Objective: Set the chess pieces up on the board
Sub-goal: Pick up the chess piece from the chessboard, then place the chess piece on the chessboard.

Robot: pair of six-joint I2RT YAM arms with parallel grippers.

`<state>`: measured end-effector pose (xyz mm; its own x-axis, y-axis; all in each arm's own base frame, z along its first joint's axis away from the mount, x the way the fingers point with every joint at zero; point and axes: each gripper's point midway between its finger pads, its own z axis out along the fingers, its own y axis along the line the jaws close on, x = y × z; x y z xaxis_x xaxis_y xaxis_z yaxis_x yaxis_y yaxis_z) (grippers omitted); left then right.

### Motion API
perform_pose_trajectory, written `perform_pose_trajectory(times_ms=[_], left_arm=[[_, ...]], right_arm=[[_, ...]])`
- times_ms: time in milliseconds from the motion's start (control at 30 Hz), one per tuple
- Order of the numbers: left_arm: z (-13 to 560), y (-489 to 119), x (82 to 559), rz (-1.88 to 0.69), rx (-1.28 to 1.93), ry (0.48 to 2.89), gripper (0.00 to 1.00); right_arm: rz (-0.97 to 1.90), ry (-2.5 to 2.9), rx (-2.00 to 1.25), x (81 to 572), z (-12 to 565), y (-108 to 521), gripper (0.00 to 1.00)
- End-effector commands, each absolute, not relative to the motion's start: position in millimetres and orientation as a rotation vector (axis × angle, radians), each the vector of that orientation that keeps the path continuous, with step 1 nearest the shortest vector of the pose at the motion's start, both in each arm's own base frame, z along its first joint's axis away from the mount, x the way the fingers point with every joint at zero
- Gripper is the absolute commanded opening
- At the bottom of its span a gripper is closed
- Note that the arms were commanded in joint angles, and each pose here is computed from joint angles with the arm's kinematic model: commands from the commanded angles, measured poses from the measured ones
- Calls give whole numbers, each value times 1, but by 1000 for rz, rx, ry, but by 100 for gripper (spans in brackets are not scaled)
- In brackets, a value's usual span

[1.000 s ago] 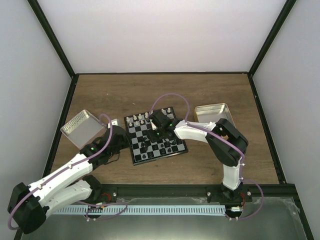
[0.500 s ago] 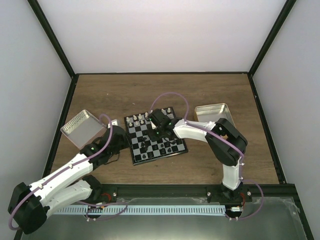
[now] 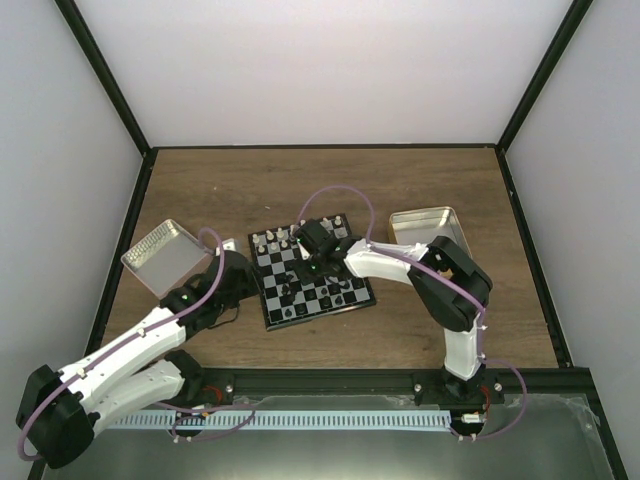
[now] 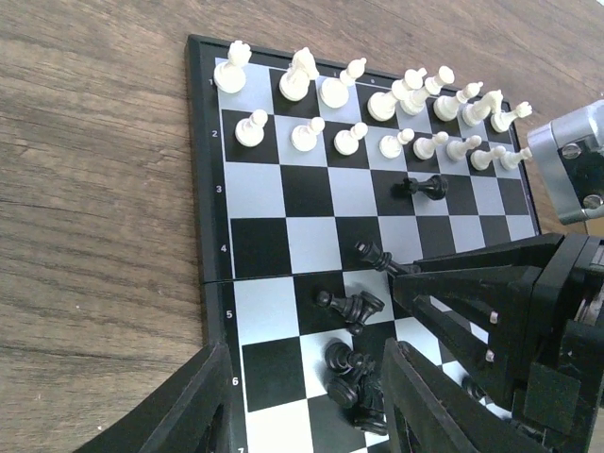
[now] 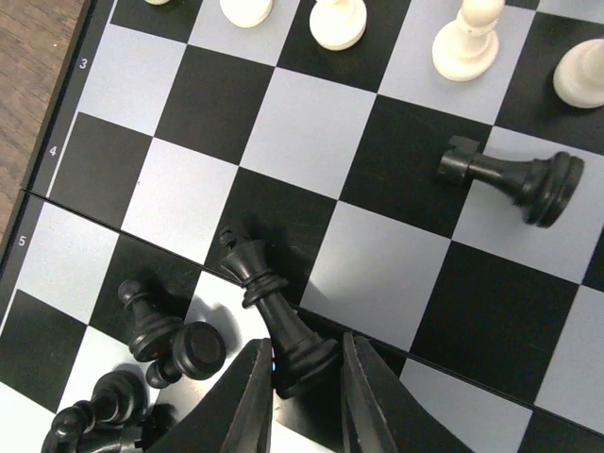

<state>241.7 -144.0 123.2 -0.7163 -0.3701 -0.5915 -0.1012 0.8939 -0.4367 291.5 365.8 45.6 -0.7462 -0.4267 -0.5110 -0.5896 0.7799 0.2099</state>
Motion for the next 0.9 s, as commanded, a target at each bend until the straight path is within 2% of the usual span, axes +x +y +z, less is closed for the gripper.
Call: perform_pose_trajectory(times_ms=[0,233,567,700,867], left_arm=[[126,-146,244,-529,-345,2327,46],[134,-159,246,-642,-342,2308,50],[168,-204,257,-1068,-293,2191,67],[174,-214,261,-1149,-283,2162,67],[171,-220,262,-1220,-296,2137,59]], right_arm=[[471,2489,-757,297,49,367,19],[524,2363,-681,302,80,363,17],[754,2157,-677,282,135,365,17],[877,2077,-701,268,155,369,17],[967,2013,-742,256,170,373,17]])
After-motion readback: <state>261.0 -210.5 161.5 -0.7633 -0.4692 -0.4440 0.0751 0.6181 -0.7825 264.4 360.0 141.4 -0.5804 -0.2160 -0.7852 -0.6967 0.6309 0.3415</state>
